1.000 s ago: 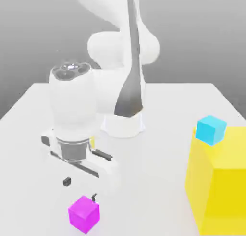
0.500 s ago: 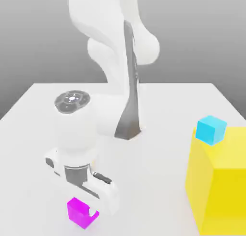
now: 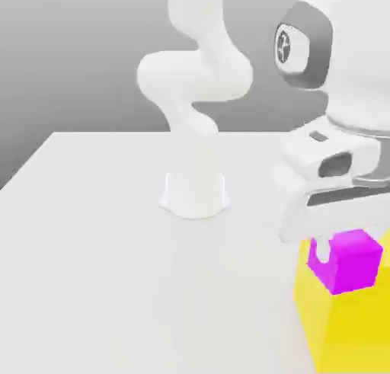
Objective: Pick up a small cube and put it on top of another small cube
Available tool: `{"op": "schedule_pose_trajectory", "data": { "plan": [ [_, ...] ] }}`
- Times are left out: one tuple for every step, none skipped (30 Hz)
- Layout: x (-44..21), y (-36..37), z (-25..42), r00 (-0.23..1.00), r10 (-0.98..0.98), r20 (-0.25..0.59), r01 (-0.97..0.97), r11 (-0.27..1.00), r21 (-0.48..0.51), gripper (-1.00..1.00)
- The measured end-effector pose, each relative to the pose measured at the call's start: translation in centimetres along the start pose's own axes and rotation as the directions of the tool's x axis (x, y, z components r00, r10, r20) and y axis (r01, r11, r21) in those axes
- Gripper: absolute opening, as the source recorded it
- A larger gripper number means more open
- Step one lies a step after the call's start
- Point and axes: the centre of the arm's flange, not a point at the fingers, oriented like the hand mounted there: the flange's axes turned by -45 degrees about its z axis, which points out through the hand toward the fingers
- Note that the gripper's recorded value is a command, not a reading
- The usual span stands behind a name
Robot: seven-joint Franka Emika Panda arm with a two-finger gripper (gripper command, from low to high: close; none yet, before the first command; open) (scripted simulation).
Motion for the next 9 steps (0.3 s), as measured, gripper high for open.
{"op": "schedule_pose_trajectory", "data": {
  "plan": [
    [0.3,-2.5,-1.6,0.997,-0.077,0.001,0.077,0.997,-0.001,-1.00],
    [0.5,-4.8,-2.9,0.989,-0.145,0.002,0.145,0.989,-0.002,-1.00],
    [0.5,-5.6,-2.6,0.985,-0.174,0.003,0.174,0.985,-0.002,-1.00],
    [0.6,-5.3,-1.6,0.984,-0.176,0.003,0.176,0.984,-0.003,-1.00],
    [0.6,-5.2,-0.2,0.984,-0.178,0.003,0.178,0.984,-0.003,-1.00],
    [0.6,-5.2,1.1,0.984,-0.180,0.003,0.180,0.984,-0.003,1.00],
    [0.6,-5.2,1.1,0.984,-0.180,0.003,0.180,0.984,-0.002,1.00],
    [0.6,-5.2,1.1,0.984,-0.180,0.003,0.180,0.984,-0.002,1.00],
    [0.6,-5.2,1.1,0.984,-0.180,0.003,0.180,0.984,-0.002,1.00]
  ]
}}
